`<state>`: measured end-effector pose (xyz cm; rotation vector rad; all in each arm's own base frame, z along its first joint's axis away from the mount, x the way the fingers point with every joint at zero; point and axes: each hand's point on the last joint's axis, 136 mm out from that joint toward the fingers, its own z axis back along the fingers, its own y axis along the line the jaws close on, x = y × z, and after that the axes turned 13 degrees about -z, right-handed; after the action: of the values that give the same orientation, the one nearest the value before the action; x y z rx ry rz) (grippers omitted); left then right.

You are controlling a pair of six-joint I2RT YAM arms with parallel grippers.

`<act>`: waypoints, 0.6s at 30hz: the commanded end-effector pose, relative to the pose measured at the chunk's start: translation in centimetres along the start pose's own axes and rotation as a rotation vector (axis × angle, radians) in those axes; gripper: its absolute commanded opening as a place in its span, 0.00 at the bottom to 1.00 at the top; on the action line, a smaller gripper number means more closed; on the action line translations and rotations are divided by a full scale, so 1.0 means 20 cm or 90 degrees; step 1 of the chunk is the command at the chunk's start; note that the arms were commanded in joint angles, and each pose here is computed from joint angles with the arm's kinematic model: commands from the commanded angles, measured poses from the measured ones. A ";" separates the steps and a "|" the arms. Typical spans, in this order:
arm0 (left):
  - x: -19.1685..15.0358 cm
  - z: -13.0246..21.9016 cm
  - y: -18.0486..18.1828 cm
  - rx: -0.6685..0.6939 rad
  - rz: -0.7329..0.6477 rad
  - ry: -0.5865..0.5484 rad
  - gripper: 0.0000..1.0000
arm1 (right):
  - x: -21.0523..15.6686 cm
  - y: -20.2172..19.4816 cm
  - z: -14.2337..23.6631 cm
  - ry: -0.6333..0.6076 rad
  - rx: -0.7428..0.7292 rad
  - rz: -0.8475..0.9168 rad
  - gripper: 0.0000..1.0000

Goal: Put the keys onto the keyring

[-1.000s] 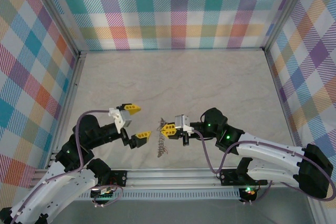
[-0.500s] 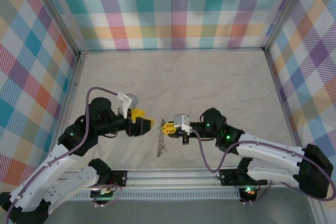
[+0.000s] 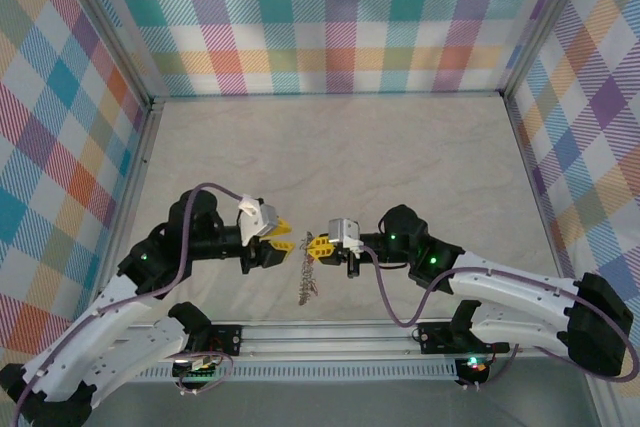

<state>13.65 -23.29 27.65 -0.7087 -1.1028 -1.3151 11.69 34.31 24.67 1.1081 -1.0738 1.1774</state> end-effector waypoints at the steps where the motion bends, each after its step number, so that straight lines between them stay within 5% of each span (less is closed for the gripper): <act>1: 0.06 0.00 -0.12 -0.091 -0.119 -0.031 0.27 | 0.13 0.02 -0.01 -0.040 0.021 0.009 0.00; 4: 0.04 -0.04 -0.16 -0.141 -0.133 -0.023 0.21 | 0.13 0.01 -0.03 -0.037 0.026 0.007 0.00; 18: 0.00 -0.10 -0.10 -0.111 -0.156 0.004 0.16 | 0.14 0.02 -0.04 -0.060 0.036 0.007 0.00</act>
<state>12.25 -25.10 25.72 -0.7154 -1.0642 -1.5961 11.80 35.20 24.27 1.1369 -1.0397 1.1741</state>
